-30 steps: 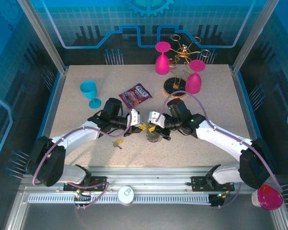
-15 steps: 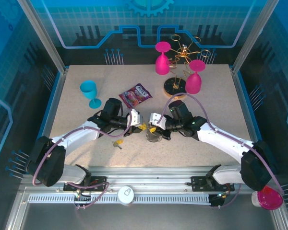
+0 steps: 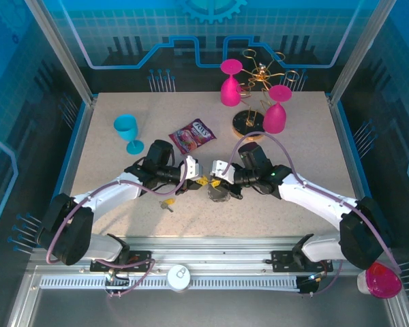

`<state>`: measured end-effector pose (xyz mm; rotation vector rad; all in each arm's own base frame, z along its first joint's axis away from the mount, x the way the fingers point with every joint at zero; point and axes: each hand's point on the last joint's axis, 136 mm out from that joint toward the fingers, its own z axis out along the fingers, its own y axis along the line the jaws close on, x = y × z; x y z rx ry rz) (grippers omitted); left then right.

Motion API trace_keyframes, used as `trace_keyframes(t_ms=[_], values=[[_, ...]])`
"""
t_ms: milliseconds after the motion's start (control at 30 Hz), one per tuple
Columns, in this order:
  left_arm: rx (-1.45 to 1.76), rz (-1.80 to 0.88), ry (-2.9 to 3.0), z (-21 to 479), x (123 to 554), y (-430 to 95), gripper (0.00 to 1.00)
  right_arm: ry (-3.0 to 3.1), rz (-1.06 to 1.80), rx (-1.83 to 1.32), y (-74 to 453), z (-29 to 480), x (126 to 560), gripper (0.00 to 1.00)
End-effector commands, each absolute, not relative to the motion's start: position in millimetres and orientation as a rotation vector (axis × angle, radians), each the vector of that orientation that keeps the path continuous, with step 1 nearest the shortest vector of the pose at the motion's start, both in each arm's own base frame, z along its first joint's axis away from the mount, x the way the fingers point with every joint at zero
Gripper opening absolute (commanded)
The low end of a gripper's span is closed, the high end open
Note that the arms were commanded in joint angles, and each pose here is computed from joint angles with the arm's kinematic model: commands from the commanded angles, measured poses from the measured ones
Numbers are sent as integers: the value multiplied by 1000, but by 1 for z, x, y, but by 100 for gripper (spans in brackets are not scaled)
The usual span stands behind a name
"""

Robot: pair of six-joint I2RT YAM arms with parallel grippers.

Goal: Put the keys on the keyring

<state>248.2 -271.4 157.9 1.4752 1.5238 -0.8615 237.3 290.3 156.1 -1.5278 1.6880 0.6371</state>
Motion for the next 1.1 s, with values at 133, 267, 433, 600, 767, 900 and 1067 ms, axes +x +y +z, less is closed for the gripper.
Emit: trace_keyframes(t_ms=[133,267,433,600,767,900,1067], values=[[1511,-880,1464,159,239,-274,0,1628,669,-1522,303,171,239,11],[1509,-880,1468,159,239,-274,0,1626,669,-1530,303,172,238,0],[1495,-886,1485,159,242,-275,16,1602,678,-1531,304,176,236,0],[1495,-889,1486,158,242,-275,19,1583,690,-1533,308,179,234,0],[1498,-887,1484,158,242,-275,18,1551,699,-1532,315,190,235,0],[1504,-884,1483,157,241,-275,15,1534,706,-1532,318,193,234,0],[1515,-853,1475,156,242,-273,2,1549,675,-1532,314,190,235,0]])
